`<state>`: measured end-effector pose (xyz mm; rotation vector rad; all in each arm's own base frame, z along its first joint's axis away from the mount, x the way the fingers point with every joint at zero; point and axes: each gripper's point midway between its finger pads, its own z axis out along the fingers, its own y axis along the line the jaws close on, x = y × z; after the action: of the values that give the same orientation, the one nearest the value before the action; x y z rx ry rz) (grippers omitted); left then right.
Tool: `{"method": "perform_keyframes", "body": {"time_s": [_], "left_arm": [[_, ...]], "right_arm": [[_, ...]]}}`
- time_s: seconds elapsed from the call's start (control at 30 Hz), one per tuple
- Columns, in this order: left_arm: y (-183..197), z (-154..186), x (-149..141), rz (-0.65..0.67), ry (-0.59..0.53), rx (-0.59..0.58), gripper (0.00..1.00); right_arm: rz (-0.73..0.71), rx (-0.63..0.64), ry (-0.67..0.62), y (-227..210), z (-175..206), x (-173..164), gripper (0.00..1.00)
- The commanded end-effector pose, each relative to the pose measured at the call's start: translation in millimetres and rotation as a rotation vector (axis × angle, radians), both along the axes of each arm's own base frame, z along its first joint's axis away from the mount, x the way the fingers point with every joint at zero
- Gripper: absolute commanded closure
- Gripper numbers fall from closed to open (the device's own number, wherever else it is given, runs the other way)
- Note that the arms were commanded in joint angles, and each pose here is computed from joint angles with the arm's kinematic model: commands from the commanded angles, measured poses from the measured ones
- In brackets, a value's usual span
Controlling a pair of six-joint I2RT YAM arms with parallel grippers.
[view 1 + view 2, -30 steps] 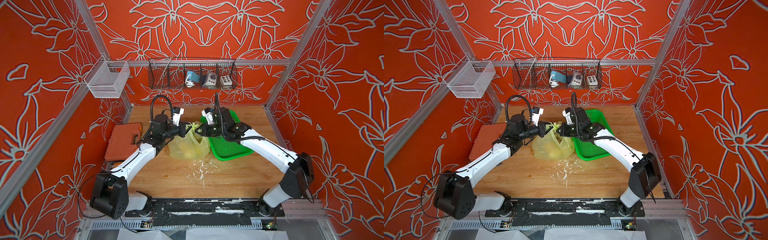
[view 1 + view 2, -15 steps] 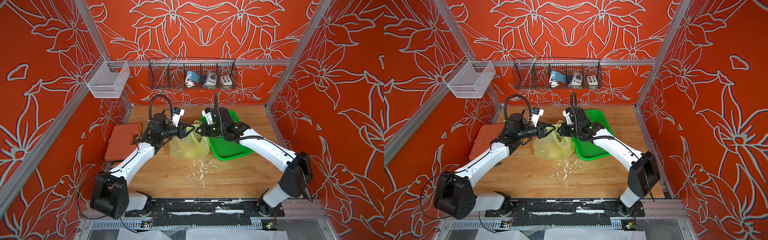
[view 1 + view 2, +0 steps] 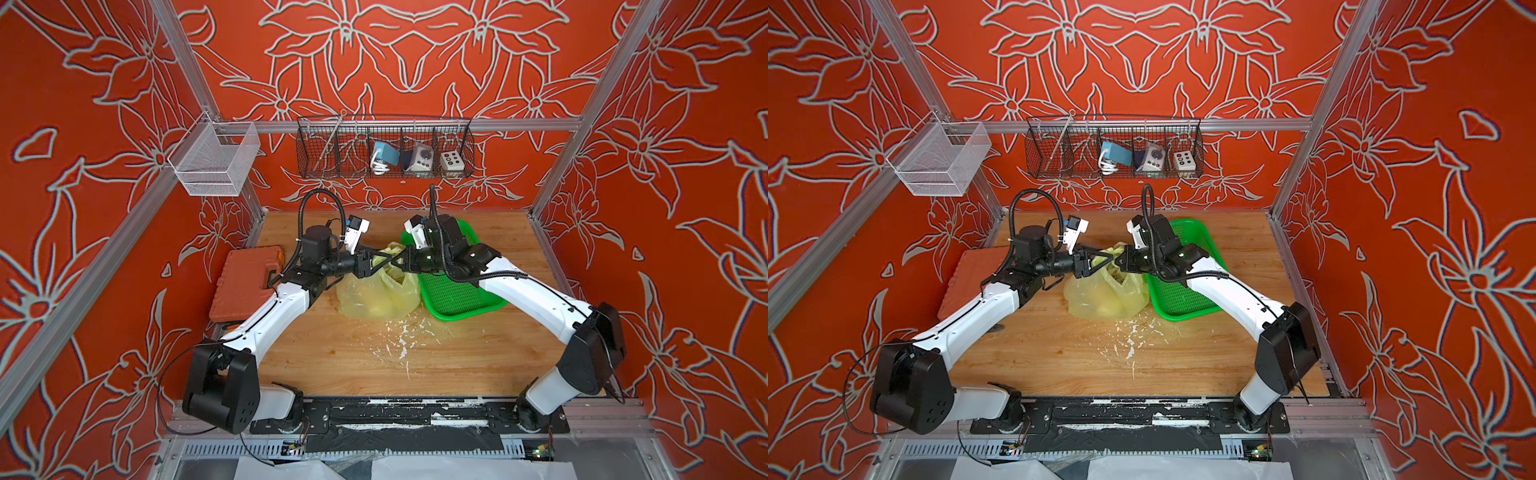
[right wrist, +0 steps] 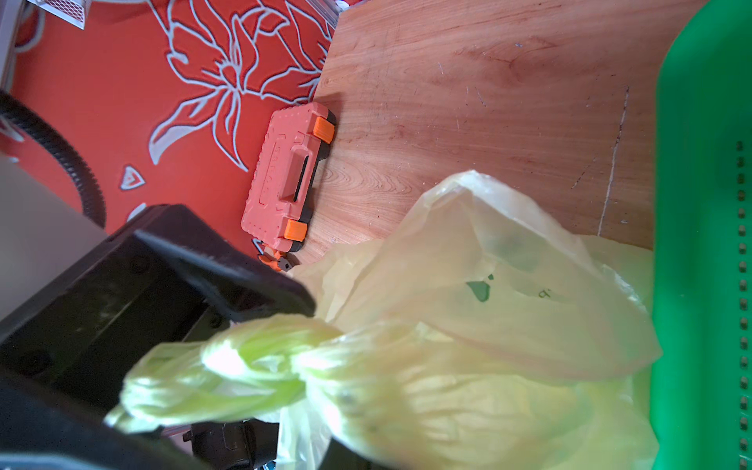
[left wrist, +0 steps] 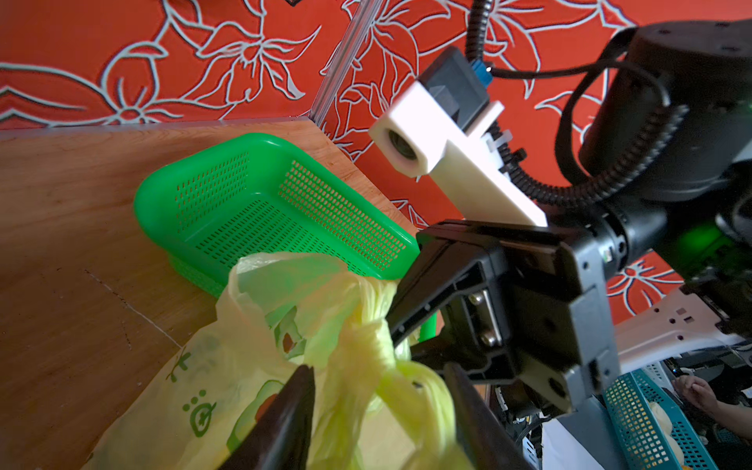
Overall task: Place the pears into plastic bags & tie knots
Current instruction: Tie the plastic bag at the center of the board.
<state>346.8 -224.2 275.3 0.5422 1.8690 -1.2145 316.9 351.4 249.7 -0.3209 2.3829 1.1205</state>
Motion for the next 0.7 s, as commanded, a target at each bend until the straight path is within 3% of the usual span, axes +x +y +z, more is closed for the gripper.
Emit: {"method": "perform_keyframes", "body": {"time_s": [0.0, 0.1, 0.23, 0.4, 0.43, 0.5, 0.53, 0.67], "left_arm": [[-11, 12, 5, -0.031, -0.04, -0.012, 0.51], [-16, 7, 9, -0.036, -0.027, -0.01, 0.65], [-13, 6, 11, -0.01, -0.034, -0.001, 1.0], [-8, 13, 11, 0.035, -0.068, -0.002, 1.0], [-7, 14, 11, 0.044, -0.072, -0.001, 1.0], [-5, 16, 11, 0.054, -0.083, -0.002, 1.0], [-4, 17, 11, 0.062, -0.085, -0.001, 1.0], [0, 20, 12, 0.098, -0.095, -0.004, 1.0]], "right_arm": [[-0.016, -0.031, 0.012, -5, -13, 3, 1.0], [-0.015, -0.034, 0.01, -5, -13, 3, 1.0], [-0.018, -0.043, 0.011, -9, -13, 2, 1.0], [-0.041, -0.053, 0.016, -24, -12, -1, 1.0], [-0.047, -0.045, 0.016, -29, -8, -1, 0.94], [-0.062, -0.02, 0.011, -39, 2, -3, 0.7], [-0.067, -0.004, 0.005, -44, 10, -4, 0.64], [-0.065, 0.067, -0.032, -53, 47, -13, 0.55]]}}
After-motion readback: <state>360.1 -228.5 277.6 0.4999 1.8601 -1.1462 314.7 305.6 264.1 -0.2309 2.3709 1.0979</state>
